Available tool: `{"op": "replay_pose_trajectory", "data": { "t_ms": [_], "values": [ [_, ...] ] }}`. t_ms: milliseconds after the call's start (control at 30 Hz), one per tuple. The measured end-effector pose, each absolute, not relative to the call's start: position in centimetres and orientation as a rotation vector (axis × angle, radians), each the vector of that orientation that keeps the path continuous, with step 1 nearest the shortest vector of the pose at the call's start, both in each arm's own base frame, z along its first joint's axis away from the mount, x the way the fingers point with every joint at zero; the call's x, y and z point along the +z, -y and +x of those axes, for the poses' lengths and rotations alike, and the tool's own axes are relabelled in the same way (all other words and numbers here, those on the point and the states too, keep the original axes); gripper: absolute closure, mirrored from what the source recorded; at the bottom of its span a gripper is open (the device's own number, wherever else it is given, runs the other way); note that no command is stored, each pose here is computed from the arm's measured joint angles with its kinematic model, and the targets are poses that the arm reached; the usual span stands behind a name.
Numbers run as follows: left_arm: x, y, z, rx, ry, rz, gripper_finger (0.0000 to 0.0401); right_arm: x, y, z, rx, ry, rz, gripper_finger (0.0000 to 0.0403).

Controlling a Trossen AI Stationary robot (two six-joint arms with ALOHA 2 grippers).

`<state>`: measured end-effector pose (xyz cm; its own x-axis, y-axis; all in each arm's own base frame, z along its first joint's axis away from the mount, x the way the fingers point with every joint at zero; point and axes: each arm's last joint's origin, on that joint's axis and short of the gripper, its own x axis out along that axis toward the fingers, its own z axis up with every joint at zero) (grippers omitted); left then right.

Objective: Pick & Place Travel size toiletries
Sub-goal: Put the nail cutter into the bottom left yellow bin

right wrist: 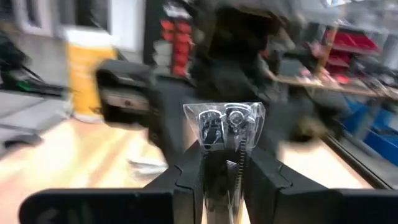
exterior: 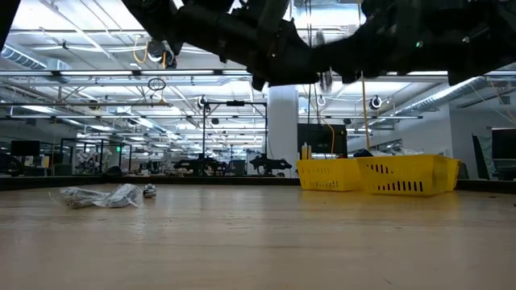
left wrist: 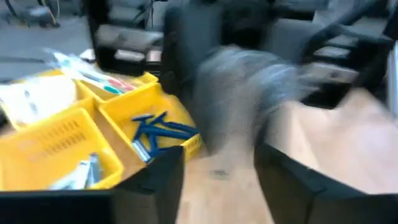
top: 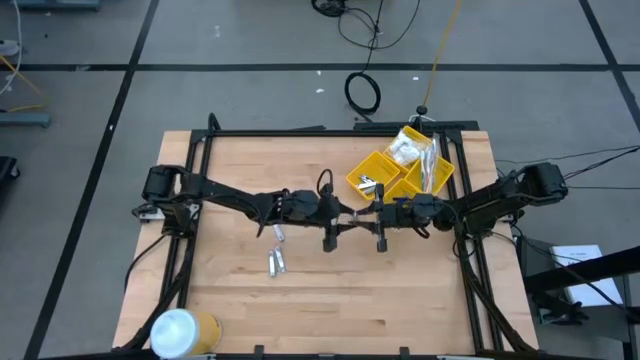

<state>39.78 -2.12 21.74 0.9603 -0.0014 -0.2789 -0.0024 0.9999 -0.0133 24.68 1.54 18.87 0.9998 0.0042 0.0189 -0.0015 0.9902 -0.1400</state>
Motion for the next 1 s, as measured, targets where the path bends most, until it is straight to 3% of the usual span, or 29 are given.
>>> {"op": "replay_pose_trajectory", "data": {
  "t_ms": [133, 300, 500, 667, 1000],
  "values": [
    [22.8, 2.1, 38.9, 0.117, -0.328, 0.087, 0.0158, 18.5, 0.1, 24.6, -0.082, -0.045, -0.14, 0.0337],
    [23.2, 1.6, 37.4, 0.274, -0.466, 0.113, 0.0119, 18.2, 3.4, 23.8, -0.304, -0.155, -0.148, 0.0337],
    [21.1, 1.4, 36.0, 0.339, -0.693, 0.018, 0.0103, 16.6, 7.9, 22.2, -0.501, -0.343, -0.078, 0.0337],
    [19.6, 0.9, 35.1, 0.417, -0.824, -0.086, 0.0111, 16.1, 9.8, 21.4, -0.565, -0.378, -0.032, 0.0331],
    [19.4, 0.9, 35.1, 0.433, -0.829, -0.112, 0.012, 16.1, 10.3, 21.2, -0.607, -0.346, 0.066, 0.0116]
  ]
}}
